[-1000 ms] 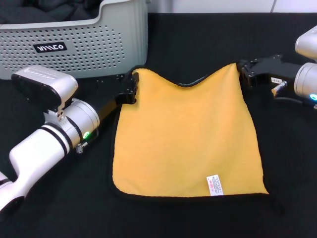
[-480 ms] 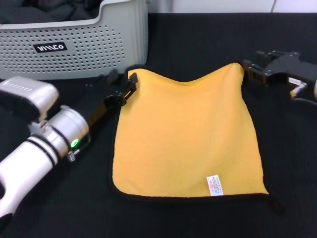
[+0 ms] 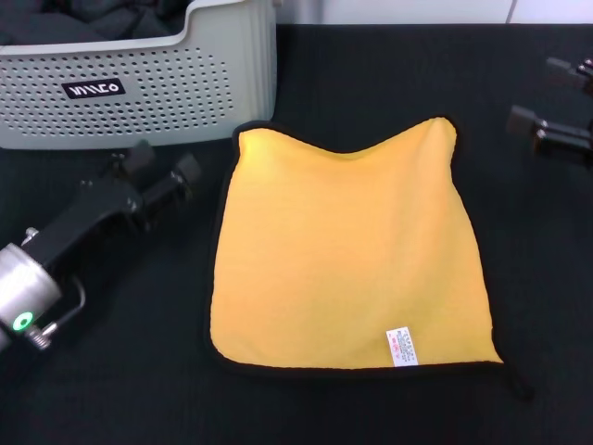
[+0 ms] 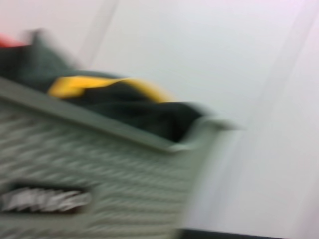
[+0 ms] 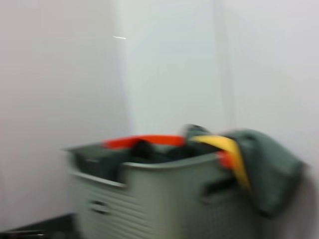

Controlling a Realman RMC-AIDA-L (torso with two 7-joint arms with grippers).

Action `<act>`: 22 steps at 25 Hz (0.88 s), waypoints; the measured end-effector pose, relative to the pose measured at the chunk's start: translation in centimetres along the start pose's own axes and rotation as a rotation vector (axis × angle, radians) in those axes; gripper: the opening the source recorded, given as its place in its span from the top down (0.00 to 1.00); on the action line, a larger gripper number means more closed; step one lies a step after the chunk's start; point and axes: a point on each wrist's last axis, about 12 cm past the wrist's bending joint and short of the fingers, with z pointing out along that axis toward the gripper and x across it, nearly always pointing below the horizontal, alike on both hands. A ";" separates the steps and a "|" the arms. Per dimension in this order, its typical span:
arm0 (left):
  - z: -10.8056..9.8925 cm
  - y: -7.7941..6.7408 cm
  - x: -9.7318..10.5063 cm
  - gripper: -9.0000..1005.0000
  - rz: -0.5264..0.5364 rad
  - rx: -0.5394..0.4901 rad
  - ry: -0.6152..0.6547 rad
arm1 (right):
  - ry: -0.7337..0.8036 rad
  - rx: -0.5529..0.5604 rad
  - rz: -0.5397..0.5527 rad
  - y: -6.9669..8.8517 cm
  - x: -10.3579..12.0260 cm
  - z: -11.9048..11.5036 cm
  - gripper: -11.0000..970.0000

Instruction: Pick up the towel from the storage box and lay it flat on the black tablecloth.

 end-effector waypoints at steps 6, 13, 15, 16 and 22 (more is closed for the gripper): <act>-2.2 -2.3 -2.9 0.14 0.075 0.412 -0.042 | -0.041 -0.281 -0.061 1.4 -2.7 -0.9 0.13; -0.1 -4.5 -5.3 0.14 0.101 0.819 0.004 | 0.037 -0.525 -0.111 3.7 -5.1 1.0 0.10; 0.7 -4.9 -5.5 0.14 0.107 0.875 0.030 | 0.058 -0.563 -0.135 4.4 -5.4 1.4 0.10; 1.1 -5.2 -5.5 0.14 0.110 0.901 0.043 | 0.065 -0.578 -0.148 4.8 -5.6 1.6 0.10; 1.9 -5.8 -5.3 0.15 0.113 0.944 0.058 | 0.069 -0.588 -0.177 5.5 -5.7 1.5 0.10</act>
